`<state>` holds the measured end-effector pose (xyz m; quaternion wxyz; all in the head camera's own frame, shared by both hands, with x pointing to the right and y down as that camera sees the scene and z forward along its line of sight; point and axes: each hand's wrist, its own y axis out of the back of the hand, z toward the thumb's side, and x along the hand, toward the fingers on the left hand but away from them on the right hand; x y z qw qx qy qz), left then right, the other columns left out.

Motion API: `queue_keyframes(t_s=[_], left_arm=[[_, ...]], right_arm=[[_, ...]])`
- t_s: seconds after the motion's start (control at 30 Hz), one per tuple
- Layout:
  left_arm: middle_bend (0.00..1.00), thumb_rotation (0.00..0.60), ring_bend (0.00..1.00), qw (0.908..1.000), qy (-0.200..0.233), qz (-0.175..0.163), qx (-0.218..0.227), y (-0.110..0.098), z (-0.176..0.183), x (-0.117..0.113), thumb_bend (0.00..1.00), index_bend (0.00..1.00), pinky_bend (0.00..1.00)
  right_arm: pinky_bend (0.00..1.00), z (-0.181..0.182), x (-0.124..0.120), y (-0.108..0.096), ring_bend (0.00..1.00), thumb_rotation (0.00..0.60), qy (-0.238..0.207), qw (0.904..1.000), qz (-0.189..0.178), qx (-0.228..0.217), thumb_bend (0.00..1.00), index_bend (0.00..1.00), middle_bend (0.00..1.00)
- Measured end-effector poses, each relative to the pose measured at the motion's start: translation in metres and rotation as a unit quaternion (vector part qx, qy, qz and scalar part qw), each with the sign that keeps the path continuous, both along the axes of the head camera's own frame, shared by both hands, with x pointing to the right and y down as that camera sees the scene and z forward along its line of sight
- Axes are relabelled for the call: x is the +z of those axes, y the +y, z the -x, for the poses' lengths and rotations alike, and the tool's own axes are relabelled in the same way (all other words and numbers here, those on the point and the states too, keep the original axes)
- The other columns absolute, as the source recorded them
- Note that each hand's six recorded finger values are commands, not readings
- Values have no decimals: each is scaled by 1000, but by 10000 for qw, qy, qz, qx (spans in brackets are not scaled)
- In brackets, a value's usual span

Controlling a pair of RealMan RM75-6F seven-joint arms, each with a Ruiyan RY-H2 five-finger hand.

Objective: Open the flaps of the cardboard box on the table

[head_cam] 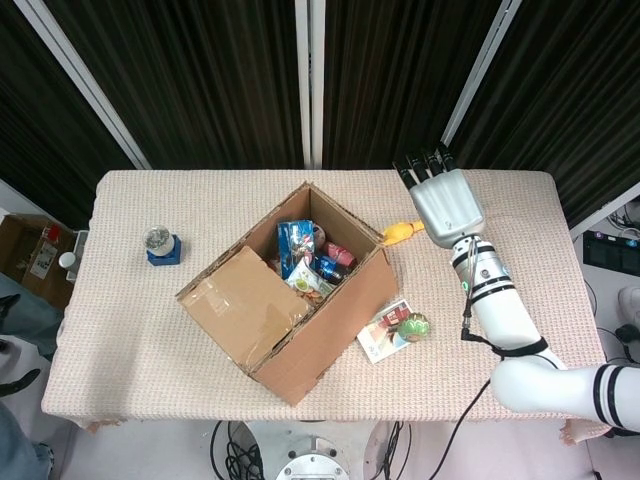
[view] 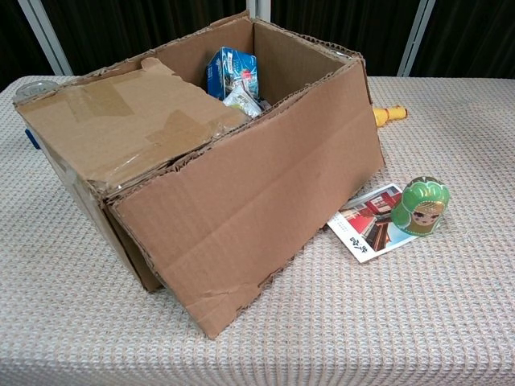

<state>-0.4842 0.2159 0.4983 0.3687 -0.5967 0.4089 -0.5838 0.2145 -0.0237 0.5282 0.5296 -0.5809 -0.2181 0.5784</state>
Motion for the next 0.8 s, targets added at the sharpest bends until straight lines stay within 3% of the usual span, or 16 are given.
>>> queue_keyframes(t_s=[0.1,0.17,0.23,0.3,0.43,0.57,0.8], left_arm=[[152,600,96,9992,240,-94,300,-14,-17,-3,243,115,213],[170,600,104,9970,476,-200,585,-30,-36,-7,250,135,215],[194,600,122,9925,745,-316,919,-47,-59,-12,240,163,219],[219,600,143,9864,996,-420,1235,-61,-82,-16,197,196,226],[238,600,151,9667,1512,-494,2006,-89,-138,-19,27,233,230],[244,600,151,9478,1818,-267,2604,-102,-183,-6,0,244,232],[235,599,150,9218,1896,355,3363,-115,-251,38,9,241,231]], right_arm=[[0,-14,-11,5,0,600,-203,9997,-44,126,779,0,2],[0,-23,-17,9,0,600,-368,9990,-41,235,756,0,0],[0,-34,-25,14,0,600,-619,9973,-1,384,629,0,0],[0,-44,-33,21,0,600,-933,9941,45,545,500,0,0],[0,-65,-51,38,0,600,-1541,9854,29,718,381,0,0],[0,-88,-70,63,0,600,-1768,9825,-194,561,343,0,0],[0,-148,-111,139,0,600,-1956,9768,-715,507,355,0,0]])
